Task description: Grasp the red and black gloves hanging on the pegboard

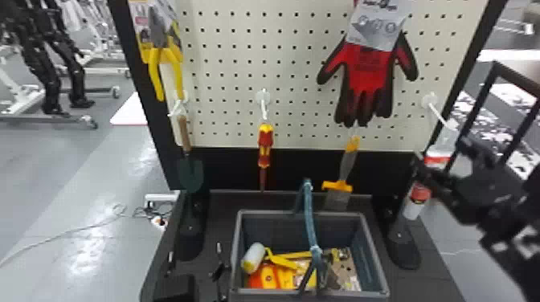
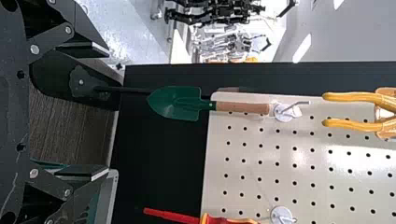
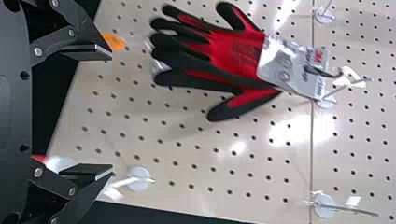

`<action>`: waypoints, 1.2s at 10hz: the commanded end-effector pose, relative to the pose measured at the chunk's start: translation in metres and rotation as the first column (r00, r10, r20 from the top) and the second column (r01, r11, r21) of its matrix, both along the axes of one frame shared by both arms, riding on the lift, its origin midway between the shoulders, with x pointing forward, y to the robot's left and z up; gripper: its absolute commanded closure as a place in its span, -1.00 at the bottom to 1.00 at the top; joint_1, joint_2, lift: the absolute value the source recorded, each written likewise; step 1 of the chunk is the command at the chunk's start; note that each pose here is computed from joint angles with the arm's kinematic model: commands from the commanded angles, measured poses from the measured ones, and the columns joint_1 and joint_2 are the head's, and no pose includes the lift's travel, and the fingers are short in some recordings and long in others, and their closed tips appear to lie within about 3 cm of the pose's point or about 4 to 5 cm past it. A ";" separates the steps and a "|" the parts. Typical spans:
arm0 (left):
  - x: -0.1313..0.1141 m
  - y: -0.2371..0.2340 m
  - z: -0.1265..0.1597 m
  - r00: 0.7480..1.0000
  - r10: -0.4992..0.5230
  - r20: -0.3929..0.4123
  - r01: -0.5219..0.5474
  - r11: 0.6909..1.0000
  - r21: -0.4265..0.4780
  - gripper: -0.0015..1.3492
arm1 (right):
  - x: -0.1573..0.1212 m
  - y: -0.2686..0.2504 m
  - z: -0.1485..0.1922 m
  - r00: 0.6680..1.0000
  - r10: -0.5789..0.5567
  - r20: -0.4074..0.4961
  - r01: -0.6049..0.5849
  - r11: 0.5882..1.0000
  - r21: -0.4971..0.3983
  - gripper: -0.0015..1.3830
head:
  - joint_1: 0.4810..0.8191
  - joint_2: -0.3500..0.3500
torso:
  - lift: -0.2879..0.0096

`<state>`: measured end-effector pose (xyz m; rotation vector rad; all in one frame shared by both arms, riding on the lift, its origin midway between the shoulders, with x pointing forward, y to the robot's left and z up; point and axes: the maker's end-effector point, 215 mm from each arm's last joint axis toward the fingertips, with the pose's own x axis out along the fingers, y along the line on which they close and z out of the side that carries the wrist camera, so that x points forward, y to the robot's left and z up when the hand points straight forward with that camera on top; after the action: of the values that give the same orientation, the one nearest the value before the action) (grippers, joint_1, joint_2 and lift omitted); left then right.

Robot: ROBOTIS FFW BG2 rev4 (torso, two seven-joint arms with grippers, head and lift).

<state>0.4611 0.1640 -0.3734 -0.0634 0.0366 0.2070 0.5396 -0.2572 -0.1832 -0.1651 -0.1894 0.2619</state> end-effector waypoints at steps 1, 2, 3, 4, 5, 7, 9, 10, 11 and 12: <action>0.002 -0.004 0.001 1.000 -0.006 -0.001 0.006 1.000 -0.002 -0.42 | 0.017 -0.014 0.032 1.000 0.010 0.020 -0.010 1.000 -0.012 -0.40 | -0.60 0.00 | 0.26; 0.003 -0.006 0.002 1.000 -0.014 0.000 0.014 1.000 0.001 -0.42 | 0.027 -0.015 0.054 0.999 0.044 0.020 -0.044 0.998 -0.034 -0.40 | -0.60 0.00 | 0.26; 0.004 -0.006 0.002 1.000 -0.015 0.000 0.015 1.000 0.000 -0.42 | 0.035 -0.014 0.082 0.996 0.080 0.028 -0.079 0.996 -0.051 -0.40 | -0.60 0.00 | 0.26; 0.005 -0.007 0.003 1.000 -0.016 0.000 0.016 1.000 0.001 -0.42 | 0.041 -0.011 0.107 0.992 0.122 0.025 -0.121 0.991 -0.057 -0.40 | -0.60 0.00 | 0.26; 0.005 -0.008 0.002 1.000 -0.019 -0.002 0.019 1.000 0.001 -0.42 | 0.046 -0.007 0.128 0.985 0.171 0.010 -0.170 0.984 -0.057 -0.40 | -0.60 0.00 | 0.26; 0.009 -0.012 0.005 0.999 -0.032 0.001 0.032 0.999 0.006 -0.42 | 0.050 0.008 0.153 0.960 0.275 -0.052 -0.277 0.960 -0.034 -0.41 | -0.60 0.00 | 0.26; 0.011 -0.013 0.005 0.999 -0.036 0.000 0.036 0.999 0.008 -0.42 | 0.050 0.027 0.184 0.932 0.360 -0.039 -0.360 0.933 -0.002 -0.40 | -0.60 0.00 | 0.26; 0.011 -0.014 0.005 0.999 -0.039 -0.001 0.039 0.999 0.007 -0.42 | 0.056 0.052 0.187 0.907 0.419 -0.047 -0.419 0.908 0.008 -0.40 | -0.60 0.00 | 0.26; 0.013 -0.016 0.008 0.999 -0.045 0.005 0.045 0.999 0.009 -0.42 | 0.060 0.076 0.185 0.877 0.475 -0.065 -0.475 0.880 0.015 -0.40 | -0.60 0.00 | 0.26; 0.014 -0.018 0.008 0.999 -0.049 0.005 0.049 0.999 0.006 -0.42 | 0.064 0.092 0.182 0.855 0.511 -0.085 -0.512 0.859 0.009 -0.40 | -0.60 0.00 | 0.26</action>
<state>0.4748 0.1471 -0.3653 -0.0551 0.0323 0.1606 0.6004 -0.1731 -0.0002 -0.1124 -0.1520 0.7882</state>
